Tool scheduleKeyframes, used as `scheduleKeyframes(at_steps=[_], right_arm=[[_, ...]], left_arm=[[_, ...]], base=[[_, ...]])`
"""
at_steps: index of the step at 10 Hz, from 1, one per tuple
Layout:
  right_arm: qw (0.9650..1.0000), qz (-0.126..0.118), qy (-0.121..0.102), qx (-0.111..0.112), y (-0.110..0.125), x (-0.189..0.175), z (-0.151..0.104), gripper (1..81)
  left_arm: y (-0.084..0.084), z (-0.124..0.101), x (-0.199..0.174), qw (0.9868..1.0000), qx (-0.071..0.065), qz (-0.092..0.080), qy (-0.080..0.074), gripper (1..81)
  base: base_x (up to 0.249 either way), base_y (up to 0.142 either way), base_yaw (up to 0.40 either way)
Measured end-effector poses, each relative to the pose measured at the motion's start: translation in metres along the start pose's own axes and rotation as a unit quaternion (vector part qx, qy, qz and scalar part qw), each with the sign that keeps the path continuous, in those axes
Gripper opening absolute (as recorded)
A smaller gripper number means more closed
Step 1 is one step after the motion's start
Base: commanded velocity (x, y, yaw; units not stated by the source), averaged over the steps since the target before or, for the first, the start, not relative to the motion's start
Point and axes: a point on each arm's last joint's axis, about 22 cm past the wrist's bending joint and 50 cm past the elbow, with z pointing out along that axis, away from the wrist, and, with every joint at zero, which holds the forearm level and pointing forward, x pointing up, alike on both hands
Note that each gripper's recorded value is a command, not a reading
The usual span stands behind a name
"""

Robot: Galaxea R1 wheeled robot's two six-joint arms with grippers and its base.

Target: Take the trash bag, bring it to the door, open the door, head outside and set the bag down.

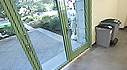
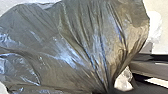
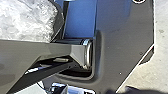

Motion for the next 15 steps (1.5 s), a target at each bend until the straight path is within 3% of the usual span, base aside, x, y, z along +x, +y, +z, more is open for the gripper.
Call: scheduleKeyframes(at_steps=[15], right_arm=[[1.0000,-0.001,0.000,0.000,0.0000,-0.0001,0.0000,81.1]], left_arm=[[0.0004,0.0001,-0.0004,1.0000,0.000,0.000,0.000,1.0]], base=[[0.100,-0.109,0.000]])
